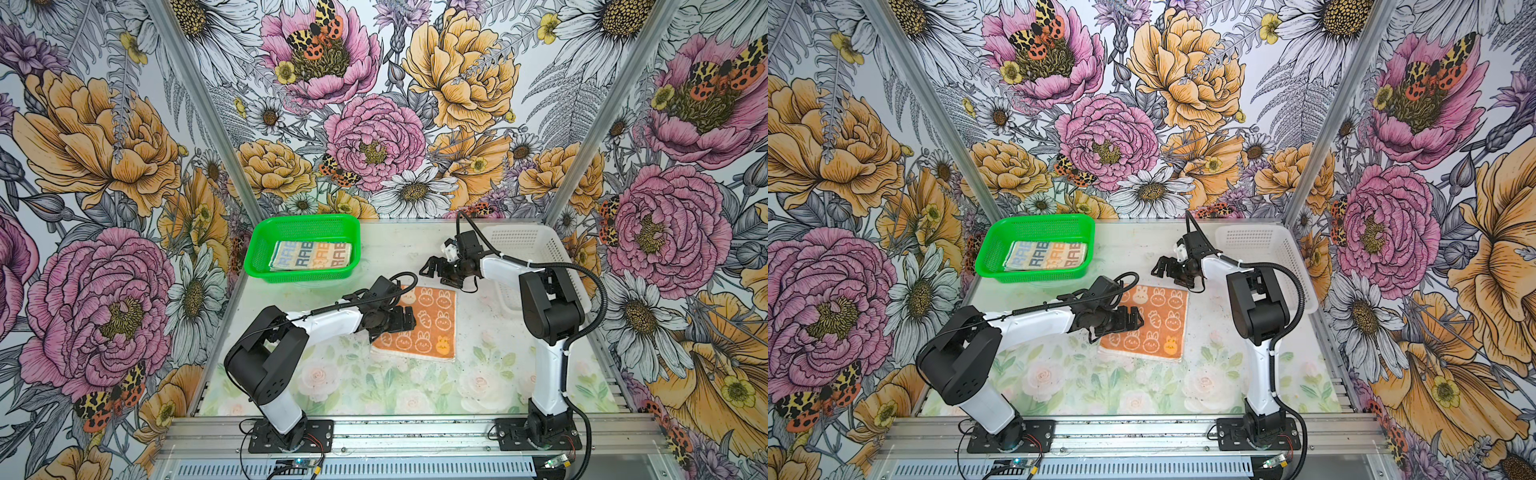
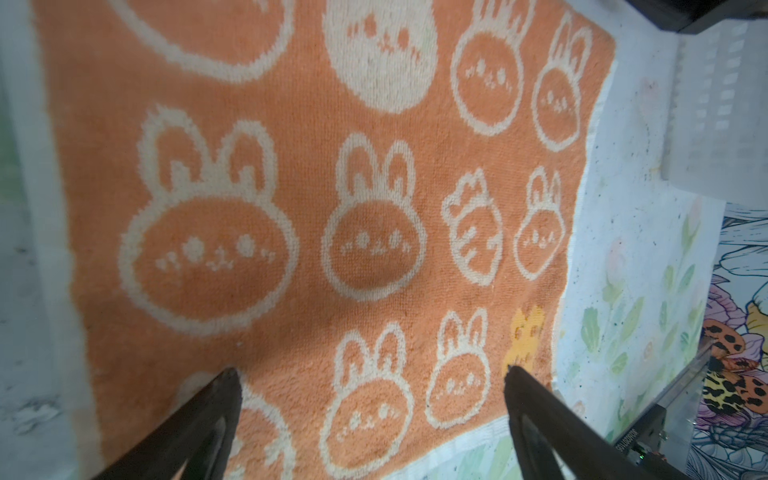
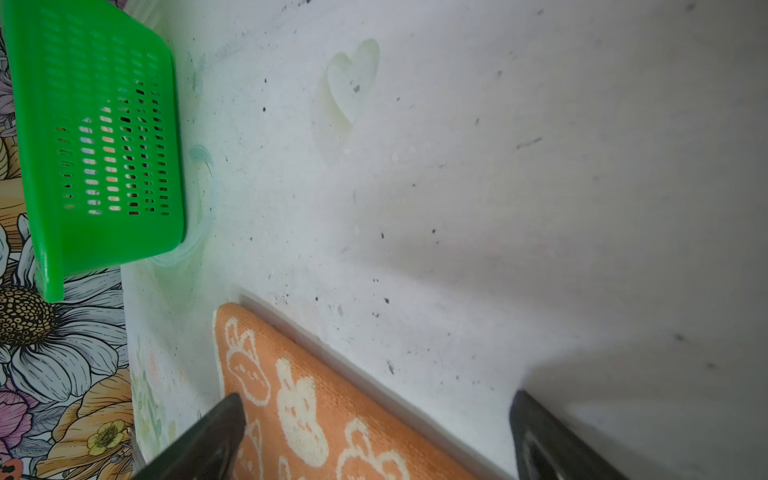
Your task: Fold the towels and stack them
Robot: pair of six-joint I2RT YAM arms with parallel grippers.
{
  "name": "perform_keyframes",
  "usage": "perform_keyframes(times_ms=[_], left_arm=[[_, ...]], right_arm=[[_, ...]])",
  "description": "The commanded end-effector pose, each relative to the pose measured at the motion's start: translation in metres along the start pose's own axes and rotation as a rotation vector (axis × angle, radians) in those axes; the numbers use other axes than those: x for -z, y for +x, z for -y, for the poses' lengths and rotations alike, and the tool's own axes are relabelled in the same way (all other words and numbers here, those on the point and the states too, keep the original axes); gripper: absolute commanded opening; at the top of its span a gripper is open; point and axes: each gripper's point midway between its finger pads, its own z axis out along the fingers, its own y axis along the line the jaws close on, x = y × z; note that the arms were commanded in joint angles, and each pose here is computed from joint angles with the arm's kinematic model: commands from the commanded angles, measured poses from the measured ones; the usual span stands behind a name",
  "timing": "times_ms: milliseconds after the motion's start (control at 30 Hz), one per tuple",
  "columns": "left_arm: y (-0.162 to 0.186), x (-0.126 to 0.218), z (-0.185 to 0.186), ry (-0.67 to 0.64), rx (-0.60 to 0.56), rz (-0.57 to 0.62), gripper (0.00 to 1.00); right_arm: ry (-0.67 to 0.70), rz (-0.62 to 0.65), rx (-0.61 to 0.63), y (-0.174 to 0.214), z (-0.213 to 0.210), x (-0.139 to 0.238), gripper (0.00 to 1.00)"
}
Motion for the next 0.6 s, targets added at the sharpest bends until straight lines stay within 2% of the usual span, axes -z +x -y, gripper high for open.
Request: perform_keyframes(times_ms=[0, 267, 500, 567], left_arm=[[-0.031, 0.026, 0.027, 0.082, -0.013, 0.089, 0.99], [-0.079, 0.033, 0.021, 0.073, -0.038, 0.149, 0.99], [-0.118, 0.016, 0.012, 0.075, -0.031, 0.153, 0.99], [-0.122, 0.001, 0.009, 0.064, -0.037, 0.134, 0.99]], right_arm=[[-0.001, 0.027, 0.022, -0.011, -0.009, 0.018, 0.99], [-0.026, 0.052, 0.031, 0.002, -0.029, 0.054, 1.0], [0.017, -0.024, -0.013, 0.038, -0.002, 0.041, 0.99], [0.036, -0.034, -0.018, 0.044, 0.006, 0.038, 0.99]])
